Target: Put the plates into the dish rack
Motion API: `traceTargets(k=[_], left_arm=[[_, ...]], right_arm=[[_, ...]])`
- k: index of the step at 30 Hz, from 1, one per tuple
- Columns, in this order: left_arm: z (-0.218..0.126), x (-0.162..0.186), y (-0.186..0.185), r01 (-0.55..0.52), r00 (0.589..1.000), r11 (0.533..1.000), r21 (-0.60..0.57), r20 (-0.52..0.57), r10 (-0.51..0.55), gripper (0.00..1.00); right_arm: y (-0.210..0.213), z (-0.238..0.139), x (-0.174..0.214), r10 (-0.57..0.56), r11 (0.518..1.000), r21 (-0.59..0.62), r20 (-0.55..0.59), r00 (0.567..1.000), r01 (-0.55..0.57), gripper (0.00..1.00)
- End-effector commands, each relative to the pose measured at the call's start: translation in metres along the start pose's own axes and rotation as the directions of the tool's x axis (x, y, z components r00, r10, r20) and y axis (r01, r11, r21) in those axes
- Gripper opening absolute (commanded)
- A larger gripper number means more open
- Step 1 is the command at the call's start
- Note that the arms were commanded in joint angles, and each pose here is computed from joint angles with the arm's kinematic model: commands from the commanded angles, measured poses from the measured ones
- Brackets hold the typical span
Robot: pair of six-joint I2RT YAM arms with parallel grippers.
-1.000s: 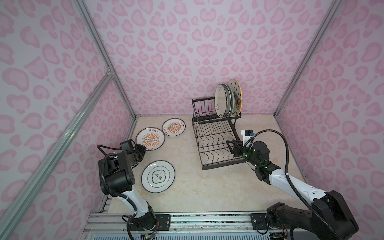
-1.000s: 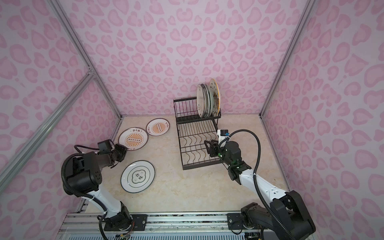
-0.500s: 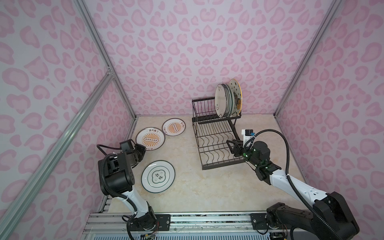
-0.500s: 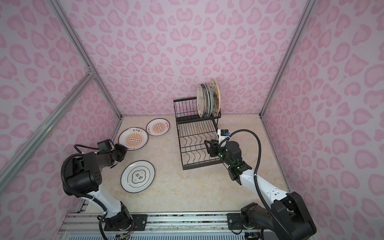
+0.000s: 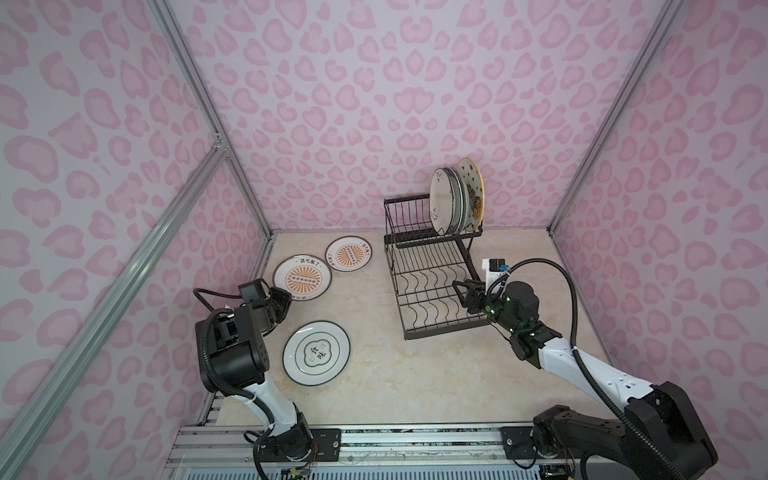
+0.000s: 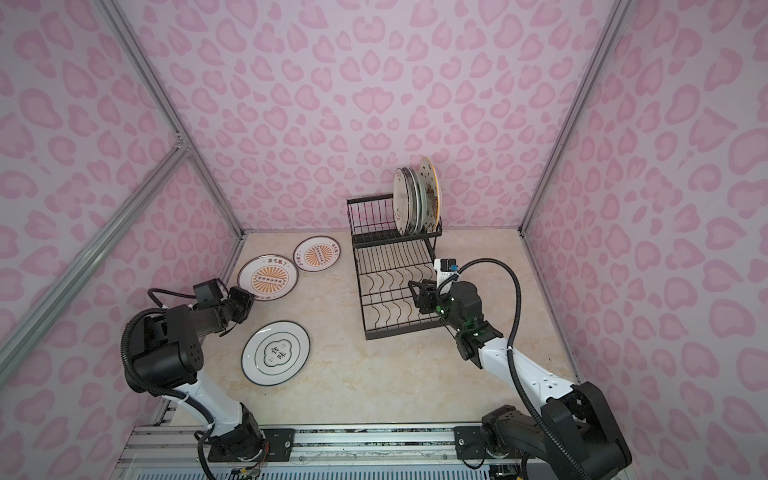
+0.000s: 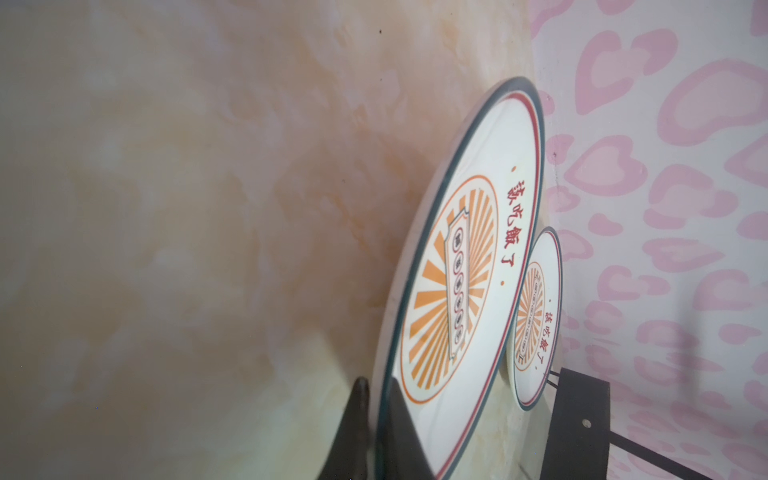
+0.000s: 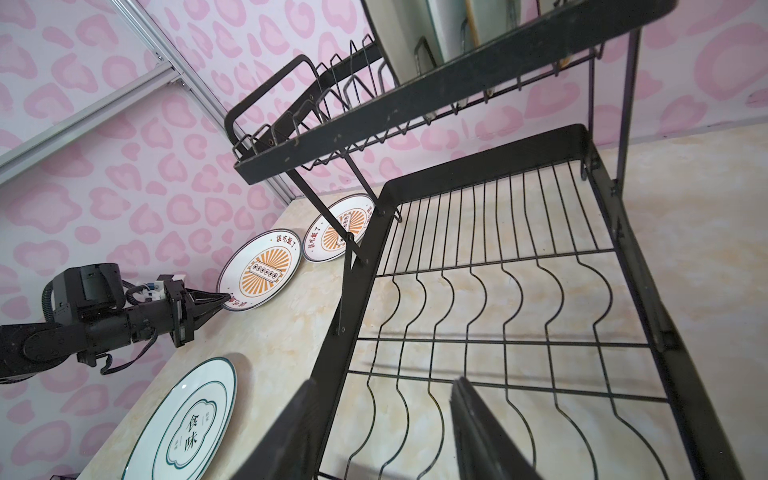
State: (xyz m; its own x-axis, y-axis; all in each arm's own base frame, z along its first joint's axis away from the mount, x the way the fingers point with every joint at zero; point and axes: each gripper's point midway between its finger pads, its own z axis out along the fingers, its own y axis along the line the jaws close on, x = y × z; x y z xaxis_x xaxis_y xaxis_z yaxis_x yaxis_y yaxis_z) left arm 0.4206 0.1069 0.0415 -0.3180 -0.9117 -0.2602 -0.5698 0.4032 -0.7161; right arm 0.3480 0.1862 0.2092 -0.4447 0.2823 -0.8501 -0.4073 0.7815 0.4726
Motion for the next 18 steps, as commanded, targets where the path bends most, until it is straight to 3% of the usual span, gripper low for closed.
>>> traceTargets(k=[1, 18], left_arm=[[-0.004, 0.002, 0.008, -0.026, 1.000, 0.999, -0.037, -0.001, 0.026, 0.04], [-0.023, -0.009, 0.002, -0.066, 0.997, 0.997, -0.042, 0.038, 0.068, 0.04]], right_arm=[[0.000, 0.000, -0.001, -0.010, 1.000, -0.003, 0.006, 1.000, 0.010, 0.51], [-0.001, 0.001, 0.000, -0.006, 1.000, 0.001, 0.006, 1.000, 0.006, 0.51]])
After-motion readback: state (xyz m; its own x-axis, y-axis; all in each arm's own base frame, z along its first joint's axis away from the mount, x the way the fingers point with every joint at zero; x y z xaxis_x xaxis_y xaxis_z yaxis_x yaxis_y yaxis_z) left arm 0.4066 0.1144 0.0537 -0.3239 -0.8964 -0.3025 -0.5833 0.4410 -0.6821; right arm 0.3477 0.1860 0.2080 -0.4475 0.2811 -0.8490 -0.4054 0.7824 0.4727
